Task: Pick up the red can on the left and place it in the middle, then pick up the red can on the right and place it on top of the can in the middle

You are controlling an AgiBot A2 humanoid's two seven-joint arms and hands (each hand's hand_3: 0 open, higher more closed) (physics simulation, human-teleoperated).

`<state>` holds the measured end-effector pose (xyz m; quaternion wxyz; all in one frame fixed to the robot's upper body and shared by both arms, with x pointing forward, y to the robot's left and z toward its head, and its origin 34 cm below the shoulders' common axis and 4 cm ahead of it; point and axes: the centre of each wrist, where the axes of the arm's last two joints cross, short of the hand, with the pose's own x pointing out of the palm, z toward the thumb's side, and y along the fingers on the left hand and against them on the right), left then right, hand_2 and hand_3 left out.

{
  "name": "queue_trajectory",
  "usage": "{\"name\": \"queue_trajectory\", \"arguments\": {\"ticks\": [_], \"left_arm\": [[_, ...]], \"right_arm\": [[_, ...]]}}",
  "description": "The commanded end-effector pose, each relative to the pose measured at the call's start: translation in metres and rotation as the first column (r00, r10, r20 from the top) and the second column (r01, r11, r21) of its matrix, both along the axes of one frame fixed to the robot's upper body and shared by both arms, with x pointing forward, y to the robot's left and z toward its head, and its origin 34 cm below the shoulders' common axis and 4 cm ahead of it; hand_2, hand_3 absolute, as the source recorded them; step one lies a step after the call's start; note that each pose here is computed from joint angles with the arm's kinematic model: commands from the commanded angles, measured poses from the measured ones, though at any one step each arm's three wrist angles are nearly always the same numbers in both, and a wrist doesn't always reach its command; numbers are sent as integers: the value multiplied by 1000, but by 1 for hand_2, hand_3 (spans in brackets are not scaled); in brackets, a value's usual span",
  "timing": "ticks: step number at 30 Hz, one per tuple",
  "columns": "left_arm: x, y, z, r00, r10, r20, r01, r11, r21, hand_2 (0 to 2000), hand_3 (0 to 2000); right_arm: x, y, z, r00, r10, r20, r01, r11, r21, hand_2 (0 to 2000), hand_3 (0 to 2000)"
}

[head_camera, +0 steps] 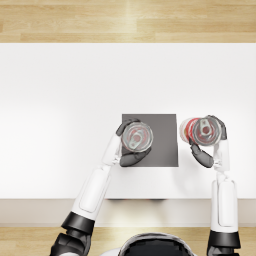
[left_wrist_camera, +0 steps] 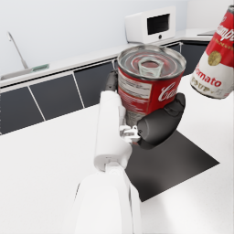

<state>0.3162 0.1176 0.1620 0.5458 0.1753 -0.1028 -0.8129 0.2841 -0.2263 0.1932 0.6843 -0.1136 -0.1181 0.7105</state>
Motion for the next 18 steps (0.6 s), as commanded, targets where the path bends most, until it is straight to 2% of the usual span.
{"name": "queue_trajectory", "arguments": {"ticks": [1,7,8,9,11,12,16,18], "left_arm": [[8,-25,-17,998,-44,-37,46,998,39,2000,1520],[16,-39,-50,996,47,-79,-42,997,71,2000,1520],[17,-38,-53,995,42,-91,-36,997,71,639,1193],[18,-36,-54,994,28,-102,-21,998,65,0,867],[16,-31,-54,994,8,-106,-4,999,46,0,213],[13,-29,-52,996,7,-93,-4,999,33,0,0],[-9,-18,-37,1000,29,-3,-29,999,-27,0,0],[-19,-6,-25,998,33,-48,-35,999,-26,0,0]], "right_arm": [[1,6,12,999,24,43,-24,1000,-4,2000,1520],[4,16,16,997,54,52,-54,999,-4,2000,1520],[4,19,17,997,56,55,-56,998,-3,2000,1520],[5,23,19,996,72,61,-71,997,-6,2000,1520],[11,33,25,992,99,75,-98,995,-7,2000,1520],[15,41,27,990,123,76,-122,992,-10,2000,1520],[28,69,38,974,207,88,-206,978,-23,2000,1520],[31,73,43,970,223,99,-221,975,-23,2000,1520]]}}
